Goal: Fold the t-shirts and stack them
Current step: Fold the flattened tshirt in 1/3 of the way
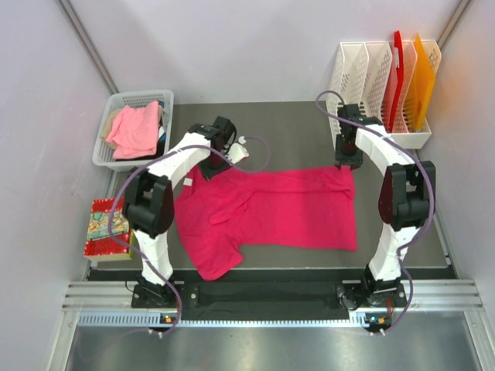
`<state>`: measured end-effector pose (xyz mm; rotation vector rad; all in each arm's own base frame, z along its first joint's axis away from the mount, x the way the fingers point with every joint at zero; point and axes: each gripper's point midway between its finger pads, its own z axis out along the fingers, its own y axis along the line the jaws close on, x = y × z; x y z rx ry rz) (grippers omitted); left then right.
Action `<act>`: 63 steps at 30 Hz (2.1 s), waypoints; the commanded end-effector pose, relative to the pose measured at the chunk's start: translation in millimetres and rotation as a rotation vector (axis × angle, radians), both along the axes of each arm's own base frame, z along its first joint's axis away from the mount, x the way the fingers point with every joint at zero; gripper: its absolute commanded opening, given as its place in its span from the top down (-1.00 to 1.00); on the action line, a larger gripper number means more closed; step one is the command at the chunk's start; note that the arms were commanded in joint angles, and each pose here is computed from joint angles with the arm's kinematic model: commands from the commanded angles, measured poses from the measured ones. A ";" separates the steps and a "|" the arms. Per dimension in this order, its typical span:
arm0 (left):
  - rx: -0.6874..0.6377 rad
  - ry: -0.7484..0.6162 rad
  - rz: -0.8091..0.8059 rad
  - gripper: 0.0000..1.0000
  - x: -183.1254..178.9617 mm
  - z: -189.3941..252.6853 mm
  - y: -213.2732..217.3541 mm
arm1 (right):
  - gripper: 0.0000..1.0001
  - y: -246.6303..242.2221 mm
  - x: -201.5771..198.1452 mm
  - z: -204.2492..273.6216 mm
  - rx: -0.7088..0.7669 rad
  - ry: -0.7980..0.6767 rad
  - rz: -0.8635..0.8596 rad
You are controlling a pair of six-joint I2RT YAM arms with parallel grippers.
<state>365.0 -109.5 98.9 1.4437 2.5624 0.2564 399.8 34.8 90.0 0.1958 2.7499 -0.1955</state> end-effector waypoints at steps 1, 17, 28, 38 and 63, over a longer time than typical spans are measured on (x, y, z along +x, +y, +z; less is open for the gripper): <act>-0.051 -0.047 0.090 0.57 34.9 -8.6 -12.1 | 0.25 15.2 19.5 -12.3 0.041 0.003 0.019; -0.028 0.047 0.291 0.68 49.3 -79.4 56.3 | 0.33 18.1 8.2 -56.2 0.048 0.106 0.024; -0.029 0.006 0.361 0.69 57.9 -80.5 93.8 | 0.37 10.7 10.1 -72.6 0.018 0.141 0.019; -0.056 -0.082 0.353 0.68 63.1 -22.2 98.4 | 0.40 19.6 50.8 -77.8 0.045 0.117 0.033; -0.180 -0.100 -0.122 0.38 -160.2 31.0 56.7 | 0.04 29.0 -164.0 54.1 0.171 -0.076 0.022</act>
